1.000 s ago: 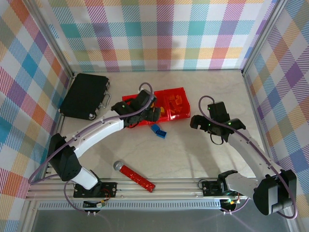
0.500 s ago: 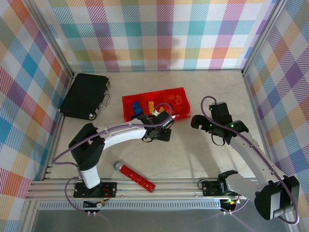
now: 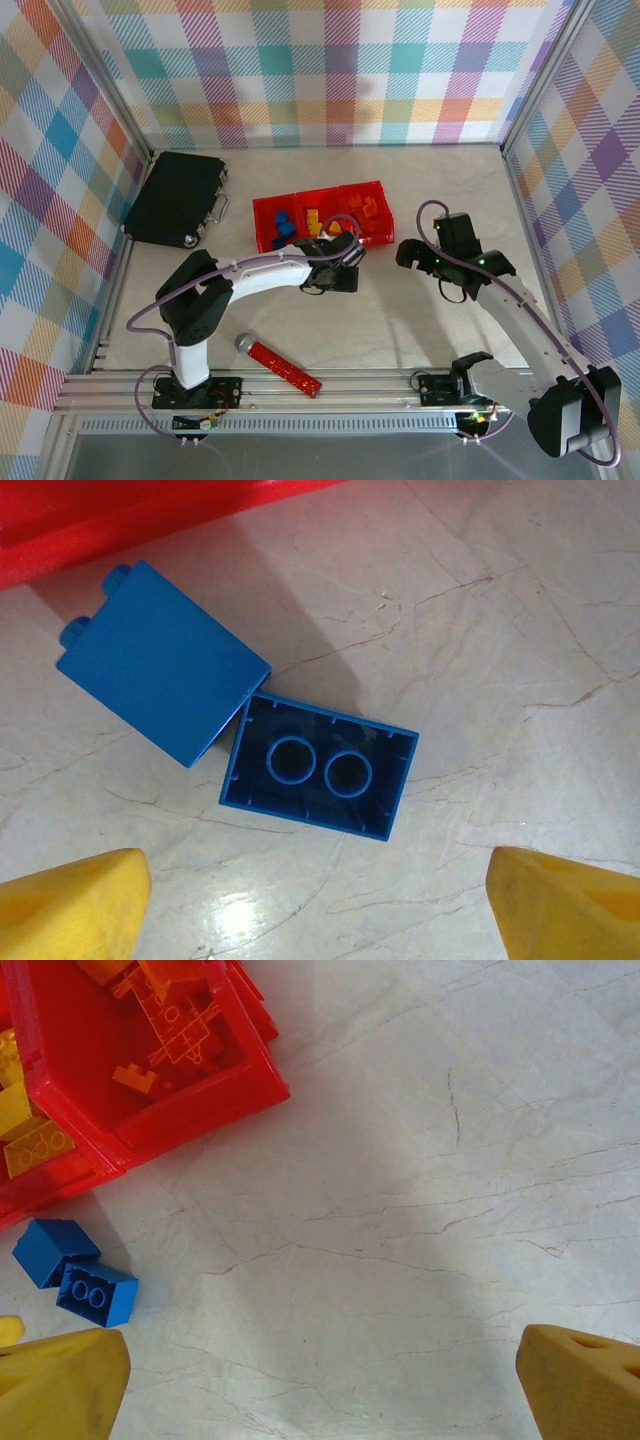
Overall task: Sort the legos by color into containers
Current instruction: Pick up the lego from the center of the table.
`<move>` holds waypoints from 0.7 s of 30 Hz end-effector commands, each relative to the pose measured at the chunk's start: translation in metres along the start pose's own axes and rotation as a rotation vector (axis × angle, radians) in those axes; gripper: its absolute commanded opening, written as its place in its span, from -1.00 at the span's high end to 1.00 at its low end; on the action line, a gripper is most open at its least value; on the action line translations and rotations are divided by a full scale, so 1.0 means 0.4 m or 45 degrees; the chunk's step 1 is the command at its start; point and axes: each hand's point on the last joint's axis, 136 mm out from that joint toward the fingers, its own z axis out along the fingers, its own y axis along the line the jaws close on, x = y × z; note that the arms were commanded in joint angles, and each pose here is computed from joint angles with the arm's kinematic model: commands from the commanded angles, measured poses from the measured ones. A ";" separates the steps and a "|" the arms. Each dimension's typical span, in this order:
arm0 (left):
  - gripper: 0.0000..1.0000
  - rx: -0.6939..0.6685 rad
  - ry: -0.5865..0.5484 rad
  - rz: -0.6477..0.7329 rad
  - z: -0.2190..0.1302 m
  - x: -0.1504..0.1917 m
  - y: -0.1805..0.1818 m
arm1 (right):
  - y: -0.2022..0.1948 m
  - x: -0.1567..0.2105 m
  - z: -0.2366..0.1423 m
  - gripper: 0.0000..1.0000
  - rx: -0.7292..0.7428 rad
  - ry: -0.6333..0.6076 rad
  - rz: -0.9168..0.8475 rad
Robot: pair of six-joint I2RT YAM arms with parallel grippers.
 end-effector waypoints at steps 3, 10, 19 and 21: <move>-0.78 0.031 -0.014 -0.287 0.033 0.003 -0.017 | -0.008 0.004 0.006 -0.98 0.010 0.007 -0.009; -0.93 0.012 -0.156 -0.656 0.036 -0.001 -0.018 | -0.004 0.006 0.005 -0.98 -0.006 0.004 -0.009; -0.73 -0.117 -0.226 -0.837 0.062 -0.011 0.001 | -0.003 0.023 0.009 -0.98 -0.033 0.012 -0.018; -0.70 -0.149 -0.261 -0.865 0.060 -0.020 0.010 | 0.000 0.028 0.009 -0.98 -0.050 0.016 -0.021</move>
